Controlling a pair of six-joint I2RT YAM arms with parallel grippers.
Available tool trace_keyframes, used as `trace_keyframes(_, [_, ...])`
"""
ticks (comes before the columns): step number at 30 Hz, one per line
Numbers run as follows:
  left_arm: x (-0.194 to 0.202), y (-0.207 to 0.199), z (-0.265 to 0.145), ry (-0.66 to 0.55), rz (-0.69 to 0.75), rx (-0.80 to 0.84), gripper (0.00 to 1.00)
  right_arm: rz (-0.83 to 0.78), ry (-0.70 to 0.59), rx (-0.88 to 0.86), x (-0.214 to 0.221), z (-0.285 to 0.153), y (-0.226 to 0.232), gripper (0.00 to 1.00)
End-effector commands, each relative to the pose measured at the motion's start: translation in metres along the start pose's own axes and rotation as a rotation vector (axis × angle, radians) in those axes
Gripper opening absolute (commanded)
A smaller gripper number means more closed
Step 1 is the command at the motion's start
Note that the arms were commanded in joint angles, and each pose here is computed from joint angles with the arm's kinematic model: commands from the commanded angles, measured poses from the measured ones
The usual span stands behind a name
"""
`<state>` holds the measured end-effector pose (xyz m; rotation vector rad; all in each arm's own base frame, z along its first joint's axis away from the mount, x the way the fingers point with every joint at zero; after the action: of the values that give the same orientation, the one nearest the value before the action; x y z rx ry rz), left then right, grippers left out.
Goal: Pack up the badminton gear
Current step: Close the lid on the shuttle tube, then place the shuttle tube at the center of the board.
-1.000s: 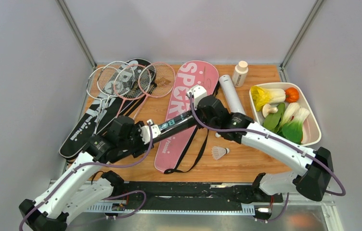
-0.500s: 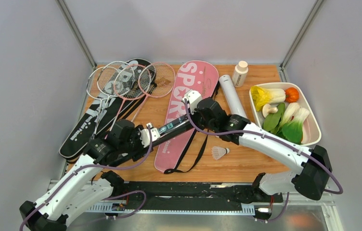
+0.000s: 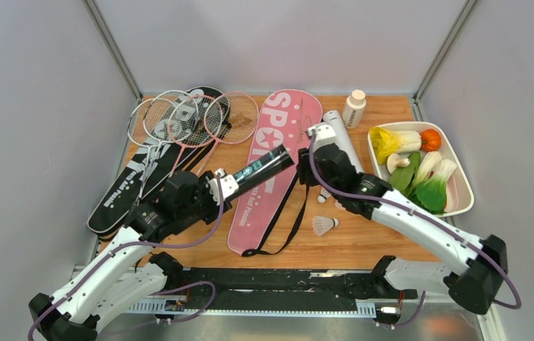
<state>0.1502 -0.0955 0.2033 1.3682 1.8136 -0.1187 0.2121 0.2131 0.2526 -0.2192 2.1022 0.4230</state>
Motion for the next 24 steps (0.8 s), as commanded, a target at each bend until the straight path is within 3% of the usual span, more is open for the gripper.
trace_keyframes(1, [-0.068,0.050,-0.019,-0.342,-0.077,-0.317,0.00,0.217,-0.222,0.005,-0.039,-0.045,-0.018,0.50])
trace_keyframes(6, [-0.066,0.065,-0.005,-0.235,-0.246,-0.427,0.00,0.232,-0.315,-0.031,-0.054,-0.076,-0.026,0.62])
trace_keyframes(11, [-0.068,0.080,0.013,-0.126,-0.349,-0.492,0.00,0.247,-0.339,-0.061,-0.050,-0.089,-0.030,0.73])
trace_keyframes(16, [-0.058,0.088,0.040,-0.004,-0.565,-0.527,0.00,0.252,-0.353,-0.068,-0.047,-0.098,-0.034,0.83])
trace_keyframes(24, [-0.023,0.075,0.088,0.182,-0.689,-0.483,0.02,0.273,-0.329,-0.088,-0.037,-0.097,-0.034,0.90])
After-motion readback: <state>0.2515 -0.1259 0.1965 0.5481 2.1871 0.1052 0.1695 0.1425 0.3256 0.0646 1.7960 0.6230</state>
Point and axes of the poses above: each gripper's point midway between its finger pads, its own z axis out along the fingers, its own y axis along the line the jaws close on, x = y × z, the point moved 8 cm from there along -z, back along the fingers, and after that the axes turned 9 degrees about z, right-handed, at the moved point
